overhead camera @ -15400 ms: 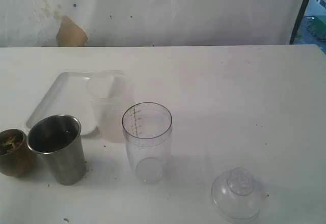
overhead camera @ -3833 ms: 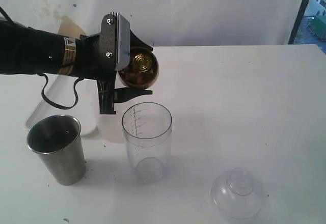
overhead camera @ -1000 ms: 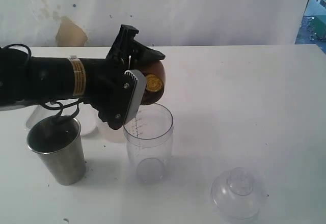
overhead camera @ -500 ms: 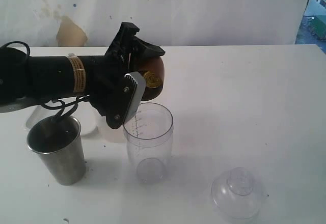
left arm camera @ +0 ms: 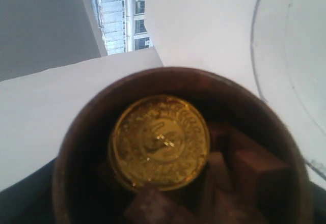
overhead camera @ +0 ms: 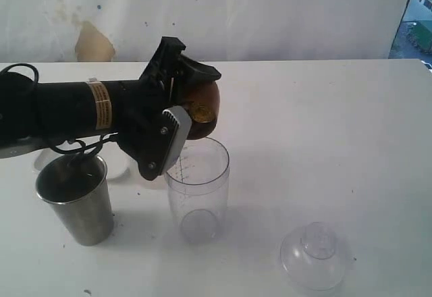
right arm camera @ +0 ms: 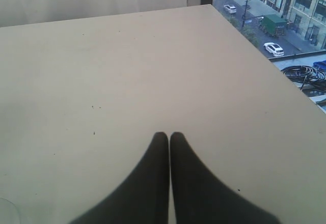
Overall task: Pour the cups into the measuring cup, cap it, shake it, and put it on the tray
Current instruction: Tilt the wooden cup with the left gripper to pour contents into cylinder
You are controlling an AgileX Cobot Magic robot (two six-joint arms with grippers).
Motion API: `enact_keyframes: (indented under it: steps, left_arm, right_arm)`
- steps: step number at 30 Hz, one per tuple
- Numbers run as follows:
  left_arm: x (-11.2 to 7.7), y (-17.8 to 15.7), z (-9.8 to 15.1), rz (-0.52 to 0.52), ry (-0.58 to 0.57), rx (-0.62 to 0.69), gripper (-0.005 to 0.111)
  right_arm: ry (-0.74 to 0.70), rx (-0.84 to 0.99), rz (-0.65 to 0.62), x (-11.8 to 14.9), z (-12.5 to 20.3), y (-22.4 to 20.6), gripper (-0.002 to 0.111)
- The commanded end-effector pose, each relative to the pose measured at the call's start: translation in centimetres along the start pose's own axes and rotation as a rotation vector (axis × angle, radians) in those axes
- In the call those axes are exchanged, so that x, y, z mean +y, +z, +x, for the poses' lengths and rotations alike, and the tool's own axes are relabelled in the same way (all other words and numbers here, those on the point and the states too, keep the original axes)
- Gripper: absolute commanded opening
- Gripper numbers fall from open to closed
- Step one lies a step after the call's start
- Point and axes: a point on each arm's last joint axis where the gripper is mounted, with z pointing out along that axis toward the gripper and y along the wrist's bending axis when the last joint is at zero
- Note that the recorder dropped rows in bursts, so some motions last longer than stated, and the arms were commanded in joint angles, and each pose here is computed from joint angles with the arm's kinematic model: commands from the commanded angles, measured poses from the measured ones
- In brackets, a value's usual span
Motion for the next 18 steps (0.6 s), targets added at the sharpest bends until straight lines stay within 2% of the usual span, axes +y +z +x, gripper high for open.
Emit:
enact_keyframes:
  steps: [1,12,18]
  left_arm:
    - [0.67,-0.24,-0.16,-0.047,0.004,-0.003,0.0]
    - [0.59,-0.26,-0.2,-0.05,0.086,-0.002,0.0]
    - [-0.21,-0.69,-0.57,-0.114,0.148,0.019,0.0]
  right_arm:
    - [0.001,-0.01,0.004,-0.03,-0.03,-0.02,0.001]
    - [0.001,-0.01,0.004,-0.03,-0.03,-0.02,0.001]
    - [0.001,-0.01,0.004,-0.03,-0.03,-0.02,0.001]
